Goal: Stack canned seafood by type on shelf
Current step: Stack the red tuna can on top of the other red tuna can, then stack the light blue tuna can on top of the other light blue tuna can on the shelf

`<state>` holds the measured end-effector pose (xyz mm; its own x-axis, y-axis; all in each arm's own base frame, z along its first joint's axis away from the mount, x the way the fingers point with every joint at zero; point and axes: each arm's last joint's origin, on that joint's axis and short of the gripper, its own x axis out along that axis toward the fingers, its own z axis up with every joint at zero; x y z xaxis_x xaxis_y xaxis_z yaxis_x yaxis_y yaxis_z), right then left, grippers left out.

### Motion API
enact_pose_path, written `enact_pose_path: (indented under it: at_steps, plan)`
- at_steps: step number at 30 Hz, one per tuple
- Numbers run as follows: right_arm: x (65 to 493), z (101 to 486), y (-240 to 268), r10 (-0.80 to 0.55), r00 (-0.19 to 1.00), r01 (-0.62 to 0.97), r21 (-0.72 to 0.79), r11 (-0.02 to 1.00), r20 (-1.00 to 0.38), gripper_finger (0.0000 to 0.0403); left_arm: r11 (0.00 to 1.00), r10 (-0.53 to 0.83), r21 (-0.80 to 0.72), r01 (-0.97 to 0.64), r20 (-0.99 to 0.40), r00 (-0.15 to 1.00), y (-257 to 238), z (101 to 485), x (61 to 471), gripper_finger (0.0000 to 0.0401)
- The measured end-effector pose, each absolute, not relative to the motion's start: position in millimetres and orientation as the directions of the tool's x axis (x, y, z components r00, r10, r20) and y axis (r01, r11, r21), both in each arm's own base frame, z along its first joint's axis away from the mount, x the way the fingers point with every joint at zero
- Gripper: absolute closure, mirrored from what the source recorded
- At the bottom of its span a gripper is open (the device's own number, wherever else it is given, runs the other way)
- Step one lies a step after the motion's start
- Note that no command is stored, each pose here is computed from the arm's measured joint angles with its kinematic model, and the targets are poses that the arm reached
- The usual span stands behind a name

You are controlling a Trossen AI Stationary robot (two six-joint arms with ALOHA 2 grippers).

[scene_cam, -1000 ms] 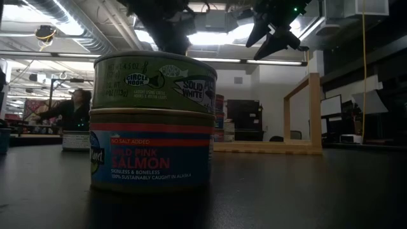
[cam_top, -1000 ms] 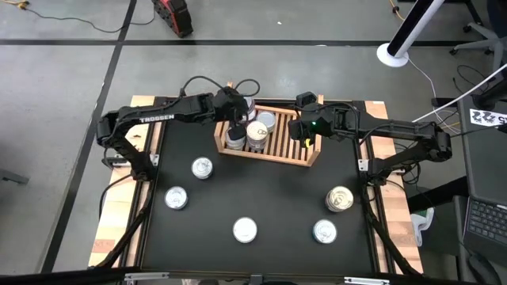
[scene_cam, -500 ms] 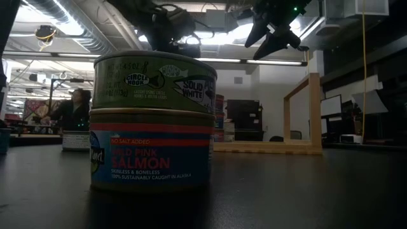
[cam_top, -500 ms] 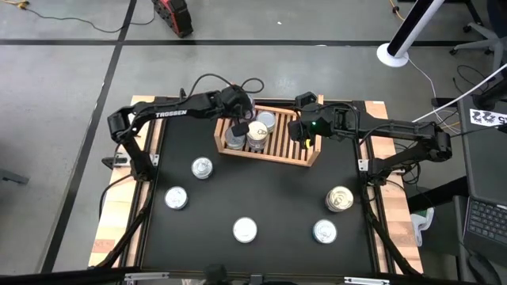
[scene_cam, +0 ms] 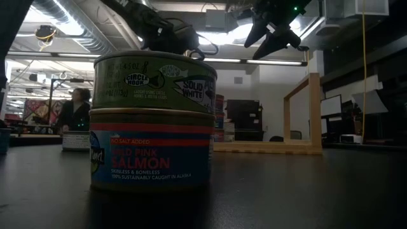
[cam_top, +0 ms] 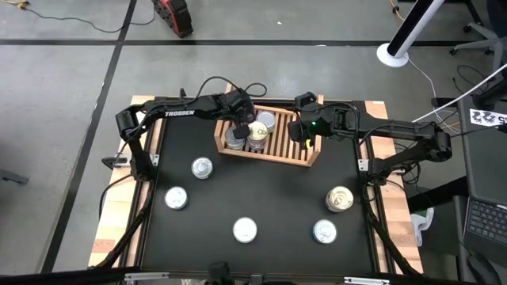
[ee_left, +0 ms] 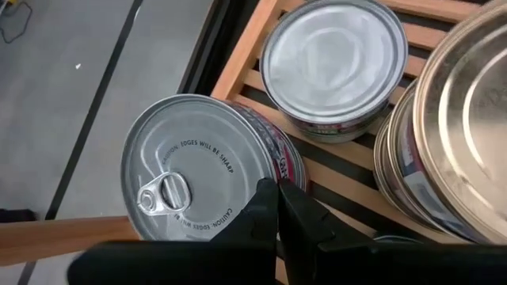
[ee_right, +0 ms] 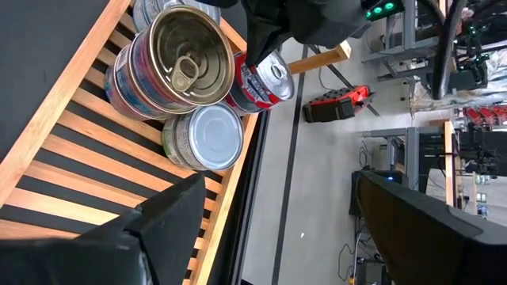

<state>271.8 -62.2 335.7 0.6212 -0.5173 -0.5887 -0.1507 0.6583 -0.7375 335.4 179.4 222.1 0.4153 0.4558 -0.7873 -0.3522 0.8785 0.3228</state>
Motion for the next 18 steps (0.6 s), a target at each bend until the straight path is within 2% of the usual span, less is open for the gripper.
enact_pose_path:
  at_steps: [10,18]
  plan:
    - [271.8,335.7,-62.2,-0.517,0.621,-0.151,-0.737,0.658,-0.589,0.0077,0.881,0.451,0.322,-0.346,-0.791,0.413,178.5,219.8,336.7,0.0384]
    - [271.8,335.7,-62.1,-0.517,0.621,-0.151,-0.738,0.658,-0.589,0.0077,0.884,0.448,0.322,-0.340,-0.791,0.417,176.0,219.9,338.1,0.0314]
